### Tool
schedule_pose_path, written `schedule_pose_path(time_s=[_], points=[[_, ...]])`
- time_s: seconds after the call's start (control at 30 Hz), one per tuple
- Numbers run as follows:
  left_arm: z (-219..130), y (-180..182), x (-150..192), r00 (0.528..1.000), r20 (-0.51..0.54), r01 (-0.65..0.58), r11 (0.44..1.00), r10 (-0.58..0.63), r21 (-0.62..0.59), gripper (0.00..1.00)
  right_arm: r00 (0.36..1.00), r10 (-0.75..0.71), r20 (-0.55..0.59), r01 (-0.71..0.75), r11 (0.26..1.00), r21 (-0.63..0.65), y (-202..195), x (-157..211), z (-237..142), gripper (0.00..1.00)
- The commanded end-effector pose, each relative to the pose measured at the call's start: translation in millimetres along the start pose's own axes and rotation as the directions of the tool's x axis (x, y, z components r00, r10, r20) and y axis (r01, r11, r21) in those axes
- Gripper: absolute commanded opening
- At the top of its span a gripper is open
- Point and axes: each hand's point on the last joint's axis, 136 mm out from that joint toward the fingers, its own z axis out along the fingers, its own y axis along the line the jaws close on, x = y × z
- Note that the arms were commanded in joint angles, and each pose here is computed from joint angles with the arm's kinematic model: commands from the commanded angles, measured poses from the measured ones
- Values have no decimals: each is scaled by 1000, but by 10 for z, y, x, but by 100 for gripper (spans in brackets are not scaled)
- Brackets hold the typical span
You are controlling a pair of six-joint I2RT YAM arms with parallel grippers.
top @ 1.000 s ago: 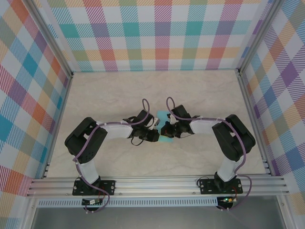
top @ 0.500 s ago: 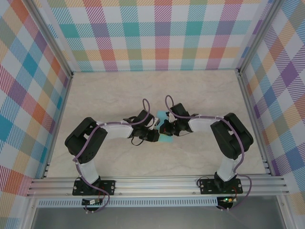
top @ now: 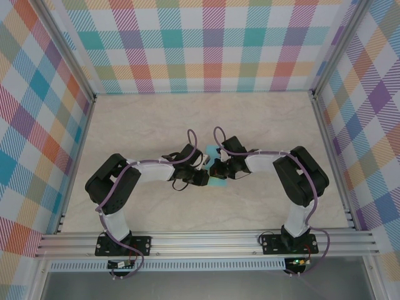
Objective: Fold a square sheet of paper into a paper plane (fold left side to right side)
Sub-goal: Fold the triangle a second time at the center of the table.
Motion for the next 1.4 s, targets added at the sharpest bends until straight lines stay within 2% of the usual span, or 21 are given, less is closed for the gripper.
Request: schedule_pose_path(time_s=[0.0, 0.53, 0.87, 1.03, 1.23, 1.37], points=[[132, 364, 536, 985, -167, 20, 990, -44, -143, 11, 1000, -11, 27, 9, 996, 84, -273, -72, -13, 0], [131, 371, 537, 985, -166, 16, 989, -41, -145, 11, 991, 23, 131, -31, 998, 55, -608, -360, -201, 0], [107, 332, 500, 987, -156, 14, 991, -35, -134, 11, 992, 35, 119, -40, 998, 38, -641, -394, -206, 0], [-4, 132, 321, 994, -109, 14, 998, -21, -64, 14, 994, 52, 91, -55, 998, 28, -664, -333, -162, 0], [-265, -271, -59, 999, -18, -26, 998, 27, 62, 15, 996, 56, 73, -58, 998, 25, -676, -275, -127, 0], [-307, -430, -188, 999, -2, -42, 992, 43, 122, 15, 996, 54, 67, -55, 998, 20, -654, -265, -111, 0]])
